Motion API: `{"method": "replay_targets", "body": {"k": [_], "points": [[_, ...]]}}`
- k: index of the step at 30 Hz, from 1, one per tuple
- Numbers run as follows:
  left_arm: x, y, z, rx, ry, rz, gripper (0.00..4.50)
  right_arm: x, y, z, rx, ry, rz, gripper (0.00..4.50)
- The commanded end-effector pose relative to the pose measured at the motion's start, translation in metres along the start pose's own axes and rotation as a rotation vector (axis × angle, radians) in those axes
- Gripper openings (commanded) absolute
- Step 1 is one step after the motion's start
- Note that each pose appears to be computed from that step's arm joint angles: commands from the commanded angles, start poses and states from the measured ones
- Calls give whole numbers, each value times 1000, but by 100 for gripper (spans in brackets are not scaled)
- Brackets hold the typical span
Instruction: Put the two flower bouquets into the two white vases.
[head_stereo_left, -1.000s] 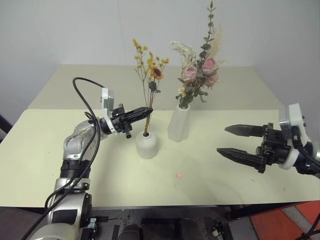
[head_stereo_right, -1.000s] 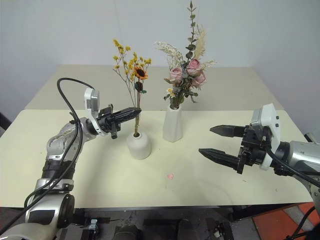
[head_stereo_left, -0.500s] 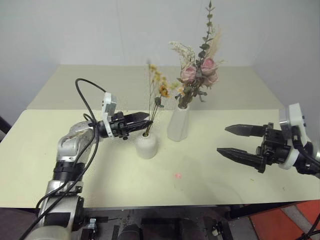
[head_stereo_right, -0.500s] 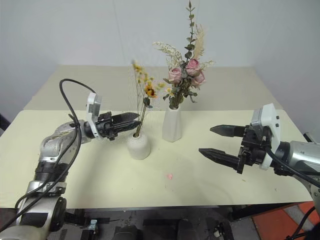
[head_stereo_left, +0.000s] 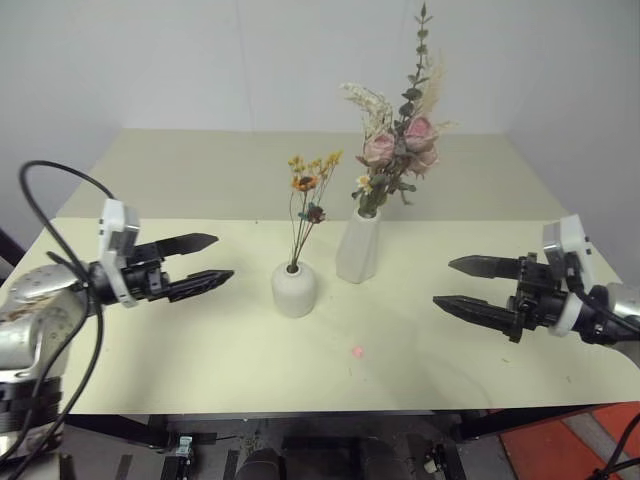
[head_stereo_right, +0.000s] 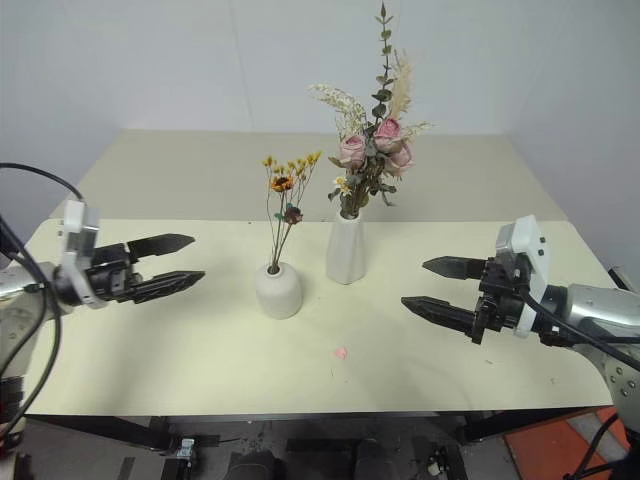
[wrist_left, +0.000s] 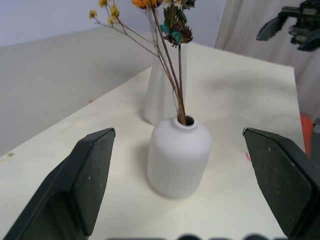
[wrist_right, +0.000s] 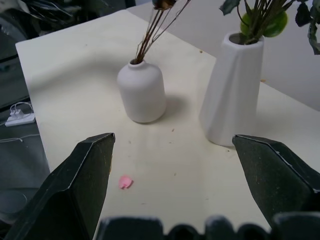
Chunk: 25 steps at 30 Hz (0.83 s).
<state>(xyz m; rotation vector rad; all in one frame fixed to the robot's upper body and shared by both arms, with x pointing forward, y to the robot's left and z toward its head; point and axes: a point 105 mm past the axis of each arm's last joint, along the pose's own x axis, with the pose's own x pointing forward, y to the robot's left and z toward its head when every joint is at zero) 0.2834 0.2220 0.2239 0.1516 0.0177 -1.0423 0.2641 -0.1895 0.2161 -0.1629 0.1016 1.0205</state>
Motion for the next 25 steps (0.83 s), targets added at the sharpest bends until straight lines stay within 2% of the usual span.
{"method": "replay_targets", "body": {"k": [1, 5, 12, 18, 21, 25], "points": [[-8, -10, 24, 78, -11, -11, 445, 1, -8, 5, -49, -17, -5, 450], [-7, -19, 37, 103, -11, -34, 445, 1, -24, 4, -80, 11, -16, 450], [-6, -23, 38, 120, -31, 1, 445, -3, -34, 4, -133, 69, -16, 450], [-6, -23, 25, 99, -49, 28, 445, -3, -37, 8, -115, 61, 0, 450], [-6, -25, 19, 88, -44, 32, 445, -1, -42, 1, -101, 72, -19, 450], [-3, -20, 28, 99, -51, 24, 445, 5, -39, 5, -113, 50, -9, 450]]}}
